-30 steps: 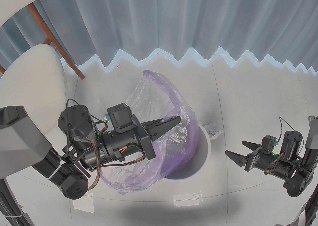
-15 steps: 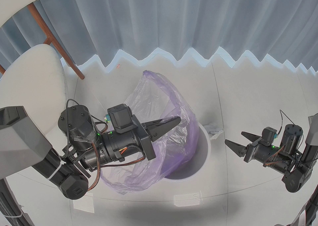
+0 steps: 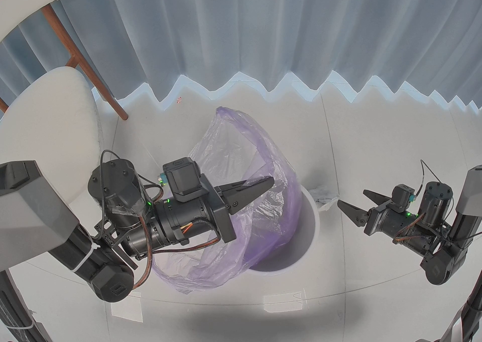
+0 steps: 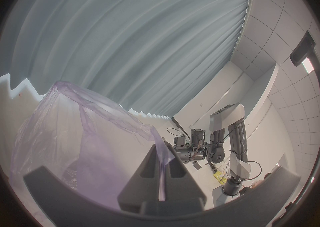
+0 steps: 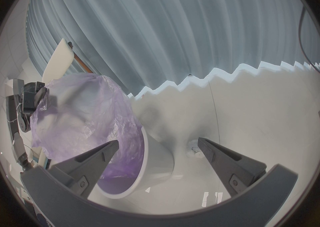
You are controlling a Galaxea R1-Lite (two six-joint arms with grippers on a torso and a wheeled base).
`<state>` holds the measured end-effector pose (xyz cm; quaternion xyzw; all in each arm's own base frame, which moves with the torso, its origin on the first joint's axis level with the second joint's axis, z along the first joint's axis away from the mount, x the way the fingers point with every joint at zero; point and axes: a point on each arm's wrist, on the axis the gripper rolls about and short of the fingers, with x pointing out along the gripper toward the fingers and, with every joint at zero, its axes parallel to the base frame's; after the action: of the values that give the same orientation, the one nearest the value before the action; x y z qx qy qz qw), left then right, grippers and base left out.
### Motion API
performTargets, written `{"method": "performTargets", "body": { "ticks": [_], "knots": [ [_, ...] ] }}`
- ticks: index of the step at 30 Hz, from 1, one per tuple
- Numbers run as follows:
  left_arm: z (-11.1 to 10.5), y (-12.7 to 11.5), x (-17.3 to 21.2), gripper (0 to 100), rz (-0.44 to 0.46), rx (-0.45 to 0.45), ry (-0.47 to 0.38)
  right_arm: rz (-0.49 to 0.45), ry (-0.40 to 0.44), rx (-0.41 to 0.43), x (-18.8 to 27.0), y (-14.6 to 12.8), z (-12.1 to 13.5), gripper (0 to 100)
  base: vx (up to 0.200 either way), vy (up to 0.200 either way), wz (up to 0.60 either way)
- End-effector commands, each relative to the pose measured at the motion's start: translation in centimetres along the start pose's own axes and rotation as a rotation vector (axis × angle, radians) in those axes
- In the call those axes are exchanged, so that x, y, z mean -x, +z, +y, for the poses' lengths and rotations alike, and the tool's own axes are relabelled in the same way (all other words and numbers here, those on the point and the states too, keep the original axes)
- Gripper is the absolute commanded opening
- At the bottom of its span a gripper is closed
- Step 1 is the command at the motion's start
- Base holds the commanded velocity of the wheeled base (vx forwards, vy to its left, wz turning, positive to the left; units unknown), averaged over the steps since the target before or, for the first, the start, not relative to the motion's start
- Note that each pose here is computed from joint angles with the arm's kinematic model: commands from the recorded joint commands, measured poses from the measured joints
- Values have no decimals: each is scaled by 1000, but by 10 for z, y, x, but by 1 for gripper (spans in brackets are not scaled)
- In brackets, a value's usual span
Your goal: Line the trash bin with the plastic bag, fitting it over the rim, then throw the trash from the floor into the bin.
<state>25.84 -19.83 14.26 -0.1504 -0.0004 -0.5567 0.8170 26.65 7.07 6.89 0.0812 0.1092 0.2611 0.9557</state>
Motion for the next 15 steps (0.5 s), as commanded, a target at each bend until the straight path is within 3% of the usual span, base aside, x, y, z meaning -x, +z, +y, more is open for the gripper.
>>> {"method": "performTargets", "body": {
  "ticks": [1, 11, 15],
  "knots": [
    [1, 0, 0, 0, -1, 1, 1, -2, -2, 7, -11, -4, -3, 100, 0, 0, 0],
    [1, 1, 0, 0, -3, 0, 2, -74, -47, 29, -46, 0, -12, 100, 0, 0, 0],
    [-2, 1, -1, 0, -3, 1, -7, -111, -41, 36, -57, 5, 1, 100, 0, 0, 0]
  ]
}}
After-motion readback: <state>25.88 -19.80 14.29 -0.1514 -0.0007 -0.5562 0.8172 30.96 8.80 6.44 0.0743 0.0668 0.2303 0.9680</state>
